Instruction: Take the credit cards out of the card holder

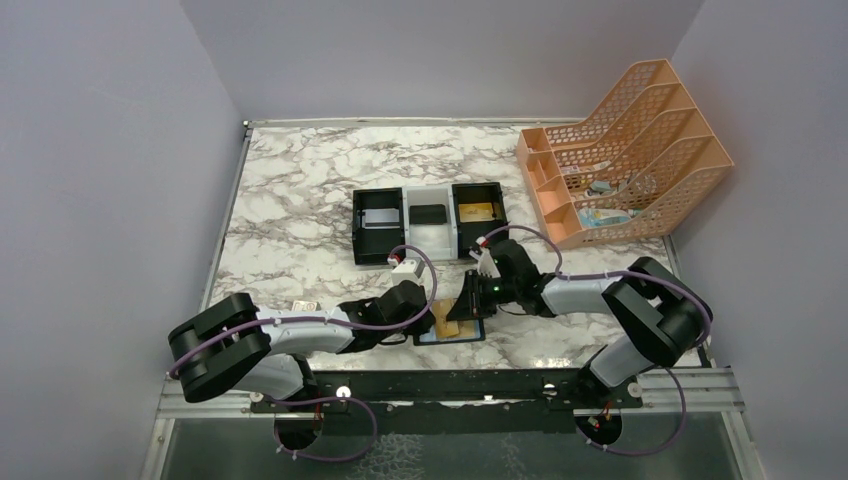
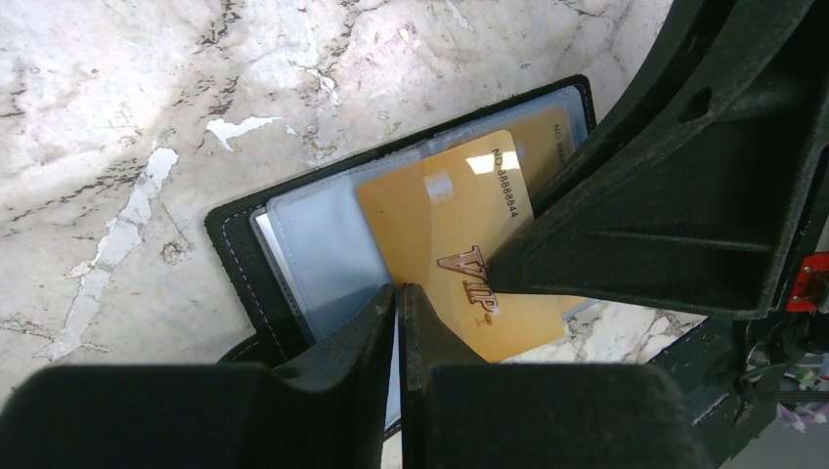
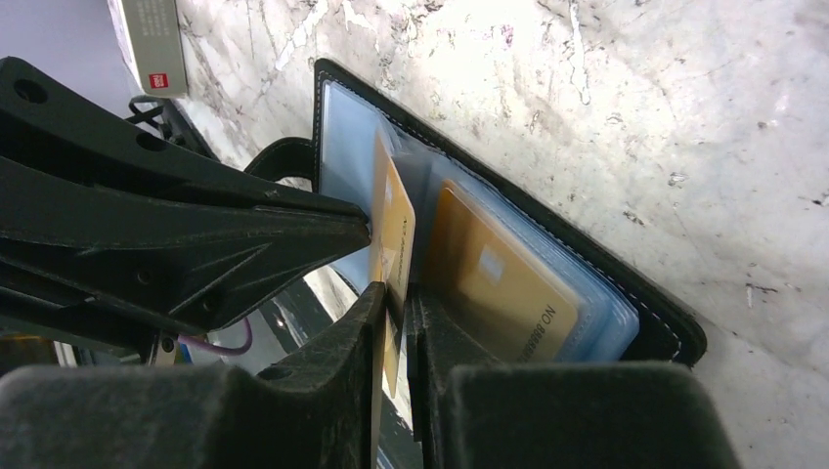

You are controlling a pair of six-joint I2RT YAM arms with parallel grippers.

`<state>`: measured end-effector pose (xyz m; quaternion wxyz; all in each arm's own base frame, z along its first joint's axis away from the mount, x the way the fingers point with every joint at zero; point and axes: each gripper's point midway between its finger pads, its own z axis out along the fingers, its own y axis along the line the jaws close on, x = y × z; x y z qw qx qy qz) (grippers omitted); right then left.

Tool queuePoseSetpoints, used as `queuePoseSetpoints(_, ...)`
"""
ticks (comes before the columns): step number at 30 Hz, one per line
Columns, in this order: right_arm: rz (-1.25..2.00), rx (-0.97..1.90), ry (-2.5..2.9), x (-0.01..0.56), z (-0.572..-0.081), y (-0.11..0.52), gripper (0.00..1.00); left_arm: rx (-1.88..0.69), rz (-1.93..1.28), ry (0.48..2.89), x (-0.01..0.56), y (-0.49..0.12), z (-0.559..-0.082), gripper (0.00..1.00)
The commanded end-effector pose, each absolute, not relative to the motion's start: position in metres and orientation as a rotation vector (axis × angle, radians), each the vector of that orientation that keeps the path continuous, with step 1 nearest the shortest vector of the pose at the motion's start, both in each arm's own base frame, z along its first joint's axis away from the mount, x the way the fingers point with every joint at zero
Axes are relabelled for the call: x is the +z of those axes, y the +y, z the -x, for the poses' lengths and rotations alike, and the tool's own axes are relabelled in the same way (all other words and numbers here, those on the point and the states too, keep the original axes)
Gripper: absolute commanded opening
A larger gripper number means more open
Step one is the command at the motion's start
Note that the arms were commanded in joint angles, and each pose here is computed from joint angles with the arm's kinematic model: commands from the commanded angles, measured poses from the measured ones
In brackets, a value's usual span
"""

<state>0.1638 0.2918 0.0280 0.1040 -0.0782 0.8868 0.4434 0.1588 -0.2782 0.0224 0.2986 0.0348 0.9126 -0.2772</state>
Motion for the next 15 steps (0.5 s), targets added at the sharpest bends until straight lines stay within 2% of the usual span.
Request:
queuePoseSetpoints(1, 0.277, 1.354, 2.561, 0.0373, -0.1709, 0.3013, 0.13, -0.645, -0.117, 2.478, 0.0018, -0.2607, -0.1506, 0.1)
queuePoseSetpoints(8, 0.287, 1.342, 2.573, 0.034, -0.173, 0.302, 0.11, -0.646, -0.128, 2.472, 0.0031, -0.2608, -0.1509, 0.1)
queuePoseSetpoints(15, 0.247, 1.323, 2.592, 0.03, -0.1765, 0.3017, 0.17, -0.656, -0.139, 2.463, 0.0056, -0.2615, -0.1509, 0.1)
